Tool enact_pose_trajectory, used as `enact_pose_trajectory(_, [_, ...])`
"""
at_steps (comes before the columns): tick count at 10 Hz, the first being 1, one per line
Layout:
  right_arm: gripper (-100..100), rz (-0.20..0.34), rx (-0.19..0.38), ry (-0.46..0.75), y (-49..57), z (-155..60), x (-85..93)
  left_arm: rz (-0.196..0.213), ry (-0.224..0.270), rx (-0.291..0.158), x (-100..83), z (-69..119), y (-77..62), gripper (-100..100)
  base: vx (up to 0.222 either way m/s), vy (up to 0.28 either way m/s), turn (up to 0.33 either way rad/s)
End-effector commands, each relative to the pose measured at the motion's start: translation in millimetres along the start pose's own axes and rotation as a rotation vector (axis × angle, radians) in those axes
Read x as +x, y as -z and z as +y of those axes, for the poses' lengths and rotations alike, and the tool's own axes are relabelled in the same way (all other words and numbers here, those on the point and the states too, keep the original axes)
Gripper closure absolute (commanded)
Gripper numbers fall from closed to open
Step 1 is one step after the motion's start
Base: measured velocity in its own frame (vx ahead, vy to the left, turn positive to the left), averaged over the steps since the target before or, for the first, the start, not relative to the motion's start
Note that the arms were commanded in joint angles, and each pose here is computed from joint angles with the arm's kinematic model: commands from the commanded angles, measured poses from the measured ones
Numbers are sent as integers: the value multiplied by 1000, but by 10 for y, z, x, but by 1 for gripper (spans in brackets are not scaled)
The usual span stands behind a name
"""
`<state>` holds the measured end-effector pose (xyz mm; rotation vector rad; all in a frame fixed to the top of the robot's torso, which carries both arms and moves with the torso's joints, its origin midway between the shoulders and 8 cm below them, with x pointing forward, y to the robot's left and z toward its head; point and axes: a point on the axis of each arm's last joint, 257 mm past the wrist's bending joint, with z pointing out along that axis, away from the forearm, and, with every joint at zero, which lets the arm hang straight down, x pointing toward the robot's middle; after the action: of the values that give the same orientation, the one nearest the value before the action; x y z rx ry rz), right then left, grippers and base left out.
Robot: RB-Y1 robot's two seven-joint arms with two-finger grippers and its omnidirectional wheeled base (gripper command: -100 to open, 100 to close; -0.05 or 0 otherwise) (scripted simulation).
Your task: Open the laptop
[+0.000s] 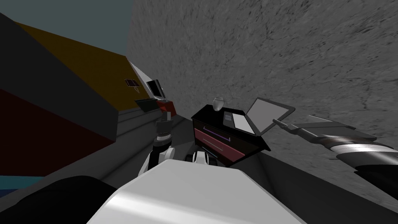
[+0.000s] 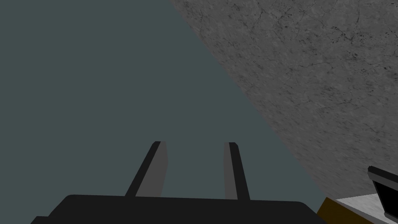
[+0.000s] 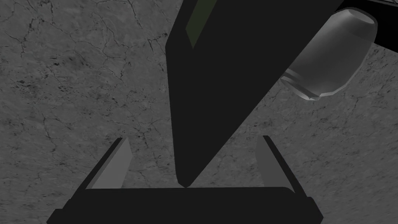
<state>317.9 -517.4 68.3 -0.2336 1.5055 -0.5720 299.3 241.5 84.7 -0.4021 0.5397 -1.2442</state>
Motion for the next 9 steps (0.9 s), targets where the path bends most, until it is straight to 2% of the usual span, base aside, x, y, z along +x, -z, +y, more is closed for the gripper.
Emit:
enact_pose_trajectory(1, [-100, -3, -3, 5, -15, -6, -82, 0, 0, 0, 0, 0, 0, 0, 84, -20, -35])
enact_pose_trajectory(2, [-100, -2, -3, 5, -8, 10, -52, 0, 0, 0, 0, 0, 0, 0, 53, -14, -7])
enact_pose_trajectory(3, [100, -2, -2, 4, -8, 8, -59, 0, 0, 0, 0, 0, 0, 0, 7, -2, 3])
enact_pose_trajectory(4, [100, 11, -16, 84, -8, 49, -85, 0, 0, 0, 0, 0, 0, 0, 33, 46, -46])
enact_pose_trajectory(9, [100, 34, -60, 277, -18, 196, -151, 0, 0, 0, 0, 0, 0, 0, 40, 64, -35])
